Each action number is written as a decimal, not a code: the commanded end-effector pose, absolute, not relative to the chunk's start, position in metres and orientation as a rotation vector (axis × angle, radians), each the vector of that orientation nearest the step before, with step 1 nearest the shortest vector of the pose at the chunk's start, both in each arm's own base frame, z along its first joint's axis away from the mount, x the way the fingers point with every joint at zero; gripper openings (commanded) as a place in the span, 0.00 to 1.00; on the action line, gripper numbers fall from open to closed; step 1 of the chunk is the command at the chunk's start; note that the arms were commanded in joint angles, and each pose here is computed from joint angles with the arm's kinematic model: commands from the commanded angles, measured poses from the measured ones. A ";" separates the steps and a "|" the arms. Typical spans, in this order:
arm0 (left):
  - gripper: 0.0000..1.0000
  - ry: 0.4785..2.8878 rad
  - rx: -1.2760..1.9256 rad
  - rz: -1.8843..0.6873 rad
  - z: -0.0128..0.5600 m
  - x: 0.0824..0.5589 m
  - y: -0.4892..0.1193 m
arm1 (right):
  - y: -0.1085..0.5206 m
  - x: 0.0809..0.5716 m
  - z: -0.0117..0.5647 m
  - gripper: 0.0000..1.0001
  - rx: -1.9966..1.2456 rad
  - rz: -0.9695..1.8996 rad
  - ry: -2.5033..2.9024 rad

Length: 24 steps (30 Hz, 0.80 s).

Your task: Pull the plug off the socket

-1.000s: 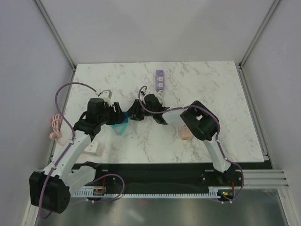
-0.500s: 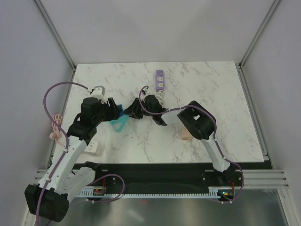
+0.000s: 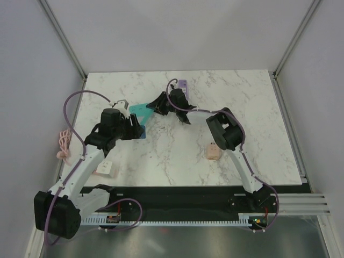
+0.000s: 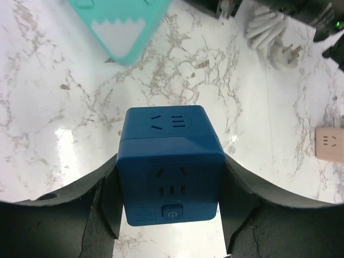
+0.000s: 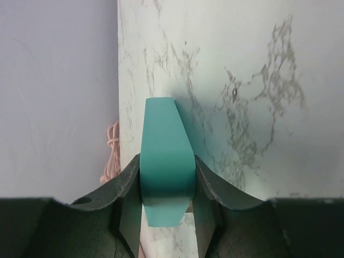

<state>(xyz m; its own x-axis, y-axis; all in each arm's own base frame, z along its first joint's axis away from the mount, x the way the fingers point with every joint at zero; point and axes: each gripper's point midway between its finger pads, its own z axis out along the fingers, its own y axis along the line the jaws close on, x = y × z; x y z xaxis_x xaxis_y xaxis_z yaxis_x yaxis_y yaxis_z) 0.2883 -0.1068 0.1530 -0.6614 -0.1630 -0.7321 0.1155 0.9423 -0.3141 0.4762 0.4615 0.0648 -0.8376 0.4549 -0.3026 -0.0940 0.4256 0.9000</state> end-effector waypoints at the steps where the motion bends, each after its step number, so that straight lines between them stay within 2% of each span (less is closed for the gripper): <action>1: 0.02 2.216 0.036 -0.560 0.175 0.295 -0.131 | 0.459 0.478 0.033 0.12 0.253 1.343 2.265; 4: 0.02 2.231 0.044 -0.576 0.171 0.295 -0.134 | 0.464 0.485 0.033 0.16 0.232 1.351 2.251; 9: 0.02 2.261 0.072 -0.610 0.164 0.293 -0.141 | 0.468 0.494 0.036 0.35 0.234 1.339 2.239; 10: 0.02 2.269 0.077 -0.616 0.163 0.293 -0.142 | 0.467 0.496 0.039 0.44 0.239 1.330 2.233; 15: 0.02 2.289 0.112 -0.660 0.159 0.291 -0.150 | 0.462 0.498 0.054 0.68 0.183 1.265 2.220; 16: 0.02 2.297 0.120 -0.669 0.157 0.290 -0.152 | 0.459 0.497 0.052 0.79 0.175 1.242 2.237; 20: 0.02 2.342 0.145 -0.726 0.147 0.287 -0.160 | 0.450 0.498 0.063 0.87 0.138 1.159 2.238; 21: 0.02 2.354 0.147 -0.729 0.145 0.287 -0.161 | 0.448 0.498 0.073 0.95 0.118 1.143 2.224; 22: 0.02 2.375 0.146 -0.730 0.139 0.288 -0.162 | 0.444 0.498 0.074 0.98 0.122 1.124 2.234; 24: 0.02 2.394 0.134 -0.698 0.136 0.289 -0.158 | 0.438 0.497 0.087 0.98 0.119 1.081 2.226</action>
<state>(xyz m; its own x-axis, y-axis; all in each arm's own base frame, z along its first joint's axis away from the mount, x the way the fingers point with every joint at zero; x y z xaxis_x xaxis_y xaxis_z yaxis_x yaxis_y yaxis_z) 0.2785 -0.1483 0.1170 -0.8182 -0.0928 -0.5675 0.2050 0.8750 -0.4386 0.4972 0.4532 0.0598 -0.8166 0.3649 -0.4471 -0.1719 0.5859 0.7920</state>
